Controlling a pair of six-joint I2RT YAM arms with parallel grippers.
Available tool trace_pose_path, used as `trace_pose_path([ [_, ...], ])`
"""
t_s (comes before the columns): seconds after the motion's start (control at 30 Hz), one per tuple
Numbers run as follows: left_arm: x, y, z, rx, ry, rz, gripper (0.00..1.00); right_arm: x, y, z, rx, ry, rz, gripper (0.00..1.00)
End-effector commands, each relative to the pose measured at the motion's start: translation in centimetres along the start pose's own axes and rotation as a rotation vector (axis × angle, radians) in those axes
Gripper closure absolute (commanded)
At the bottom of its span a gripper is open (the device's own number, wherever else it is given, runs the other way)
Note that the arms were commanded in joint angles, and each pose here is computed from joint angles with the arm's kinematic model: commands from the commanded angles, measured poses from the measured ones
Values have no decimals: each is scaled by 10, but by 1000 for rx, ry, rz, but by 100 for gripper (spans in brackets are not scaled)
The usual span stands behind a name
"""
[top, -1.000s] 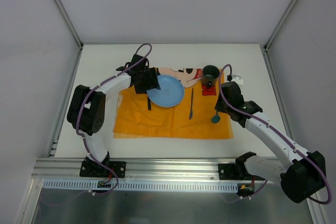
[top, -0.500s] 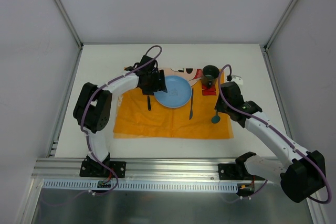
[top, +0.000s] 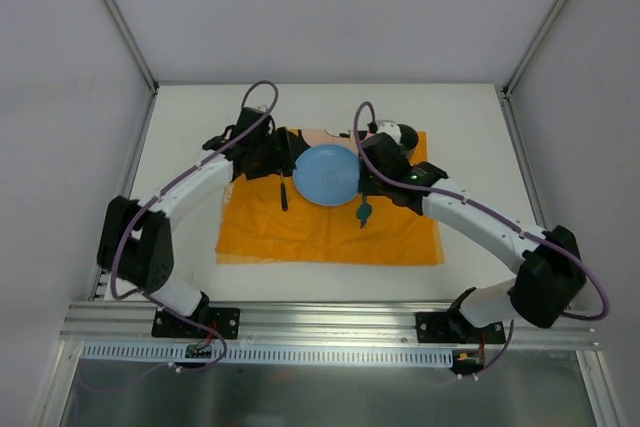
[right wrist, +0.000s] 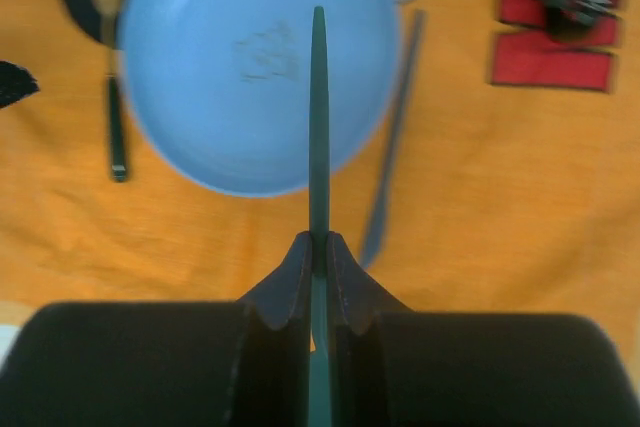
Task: Set the dinner table for one person
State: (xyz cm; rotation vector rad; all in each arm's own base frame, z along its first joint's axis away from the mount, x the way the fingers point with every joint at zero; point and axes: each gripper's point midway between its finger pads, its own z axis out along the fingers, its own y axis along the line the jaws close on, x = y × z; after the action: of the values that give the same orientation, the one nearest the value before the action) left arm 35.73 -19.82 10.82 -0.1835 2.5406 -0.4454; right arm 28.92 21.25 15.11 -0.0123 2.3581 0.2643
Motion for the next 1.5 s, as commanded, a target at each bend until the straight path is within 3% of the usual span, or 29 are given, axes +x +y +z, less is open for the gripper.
trace_pose_path([
  [0.0, -36, 24, -58, -42, -208, -65, 23, -36, 65, -1, -103, -59, -20, 100],
  [0.27, -31, 64, -113, -73, -371, -157, 21, -27, 156, 48, -244, 36, -73, 100],
  [0.47, -19, 74, -122, -77, -398, -190, 21, 5, 203, 87, -300, 115, -112, 100],
  [0.83, -10, 79, -132, -70, -418, -186, 21, -5, 287, 118, -448, 91, -40, 99],
  [1.03, -8, 80, -135, -72, -423, -177, 21, -1, 295, 134, -432, 84, -25, 100],
  [1.47, -2, 81, -126, -76, -389, -178, 22, 19, 247, 167, -230, 46, 12, 100],
])
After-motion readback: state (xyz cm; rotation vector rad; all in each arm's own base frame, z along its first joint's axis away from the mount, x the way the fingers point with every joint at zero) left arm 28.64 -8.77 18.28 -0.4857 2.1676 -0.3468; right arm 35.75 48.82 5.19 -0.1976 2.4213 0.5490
